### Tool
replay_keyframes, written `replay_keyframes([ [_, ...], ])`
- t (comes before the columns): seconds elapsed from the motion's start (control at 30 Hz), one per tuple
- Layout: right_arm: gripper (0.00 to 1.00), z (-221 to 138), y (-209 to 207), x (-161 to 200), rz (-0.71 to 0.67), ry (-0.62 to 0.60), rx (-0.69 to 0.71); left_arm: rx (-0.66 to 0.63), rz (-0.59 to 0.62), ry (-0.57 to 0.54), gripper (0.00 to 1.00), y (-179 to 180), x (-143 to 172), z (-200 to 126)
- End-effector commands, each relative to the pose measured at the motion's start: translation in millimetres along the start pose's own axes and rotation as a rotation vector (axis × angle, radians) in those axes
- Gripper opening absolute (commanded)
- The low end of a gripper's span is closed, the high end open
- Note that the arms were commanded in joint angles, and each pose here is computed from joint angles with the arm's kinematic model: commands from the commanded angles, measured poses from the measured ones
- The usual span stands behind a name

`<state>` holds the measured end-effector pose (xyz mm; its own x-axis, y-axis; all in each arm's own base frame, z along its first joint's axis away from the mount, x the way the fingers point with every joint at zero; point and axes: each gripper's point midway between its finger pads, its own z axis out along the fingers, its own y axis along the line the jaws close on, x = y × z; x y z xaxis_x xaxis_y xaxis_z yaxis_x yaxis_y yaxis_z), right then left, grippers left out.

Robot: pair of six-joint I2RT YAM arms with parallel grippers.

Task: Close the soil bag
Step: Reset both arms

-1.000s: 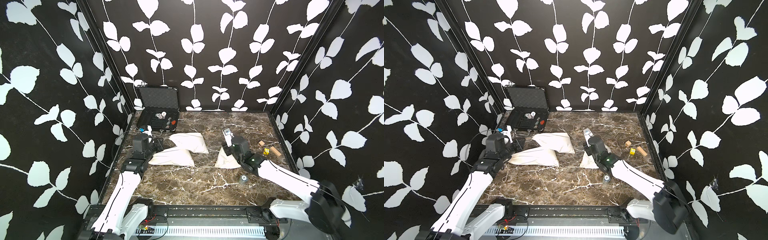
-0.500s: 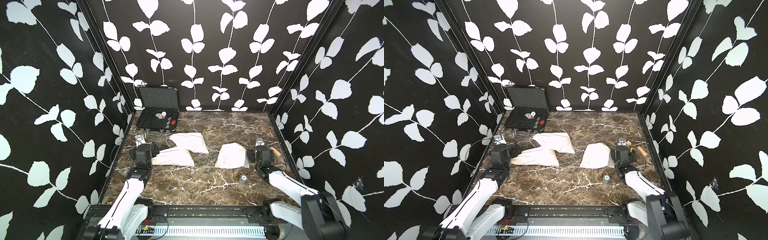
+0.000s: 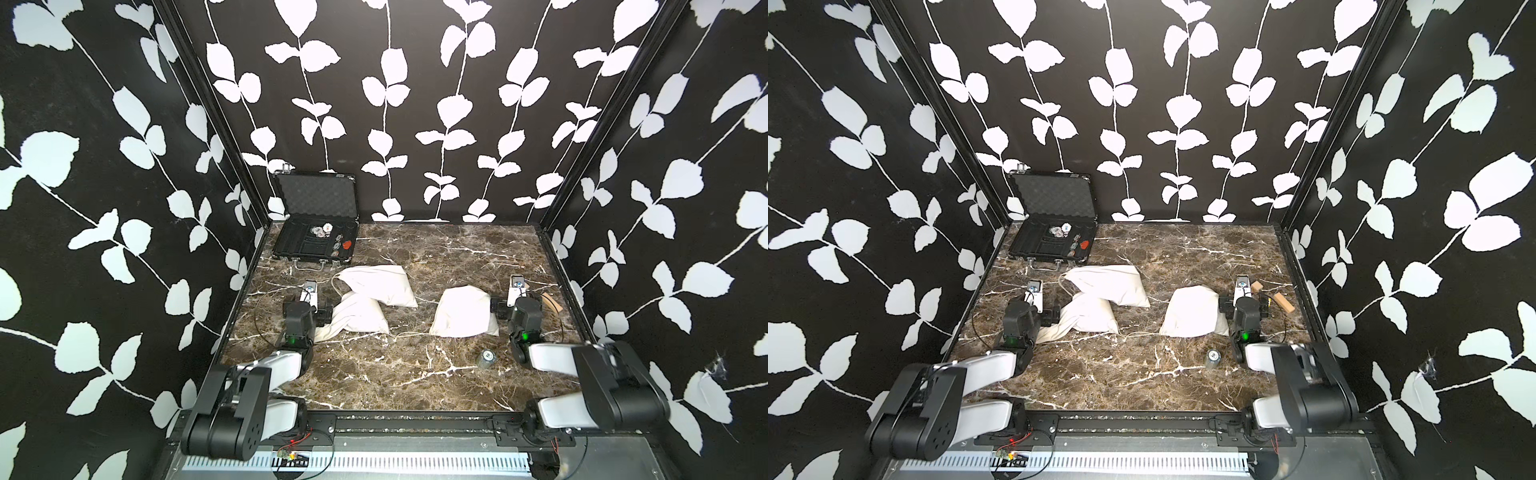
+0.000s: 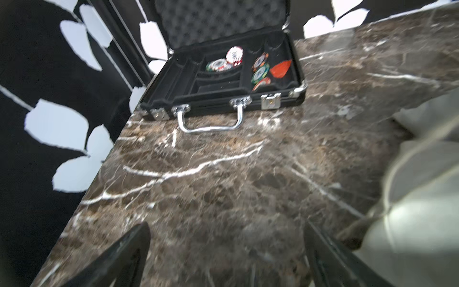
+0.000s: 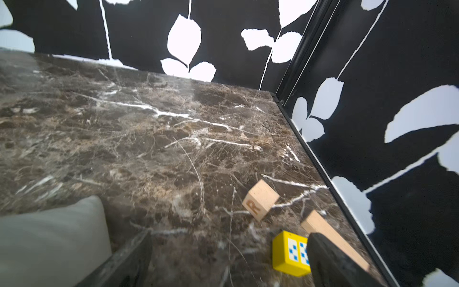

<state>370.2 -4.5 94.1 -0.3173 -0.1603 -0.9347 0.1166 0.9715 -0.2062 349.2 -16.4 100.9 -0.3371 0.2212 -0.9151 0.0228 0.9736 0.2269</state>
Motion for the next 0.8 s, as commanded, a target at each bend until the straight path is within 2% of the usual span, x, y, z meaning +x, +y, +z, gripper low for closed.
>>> replay_keyframes([
  [0.0,1.00,3,4,-12,0.015,-0.084,-0.039,0.049,0.020,-0.120,0.99,-9,-36,8],
  [0.1,0.99,13,11,-9,0.001,-0.008,-0.095,0.028,0.028,-0.115,0.99,-6,-35,15],
  [0.23,0.99,24,5,-6,0.033,0.055,-0.098,-0.010,0.039,-0.200,0.99,-7,-24,26],
  [0.3,0.99,26,4,-7,0.043,0.051,-0.103,0.003,0.034,-0.082,0.99,-9,-6,30],
  [0.37,0.99,25,5,-5,0.043,0.062,-0.108,0.009,0.005,-0.052,0.99,-1,-15,43],
  [0.43,0.99,26,5,-6,0.047,0.061,-0.115,0.044,-0.069,0.011,0.99,9,-8,54],
  [0.5,1.00,27,5,-6,0.051,0.061,-0.119,0.042,-0.070,-0.025,0.99,9,-15,54],
  [0.77,0.99,26,4,-6,0.052,0.062,-0.119,0.071,-0.063,-0.017,0.99,4,-13,53],
])
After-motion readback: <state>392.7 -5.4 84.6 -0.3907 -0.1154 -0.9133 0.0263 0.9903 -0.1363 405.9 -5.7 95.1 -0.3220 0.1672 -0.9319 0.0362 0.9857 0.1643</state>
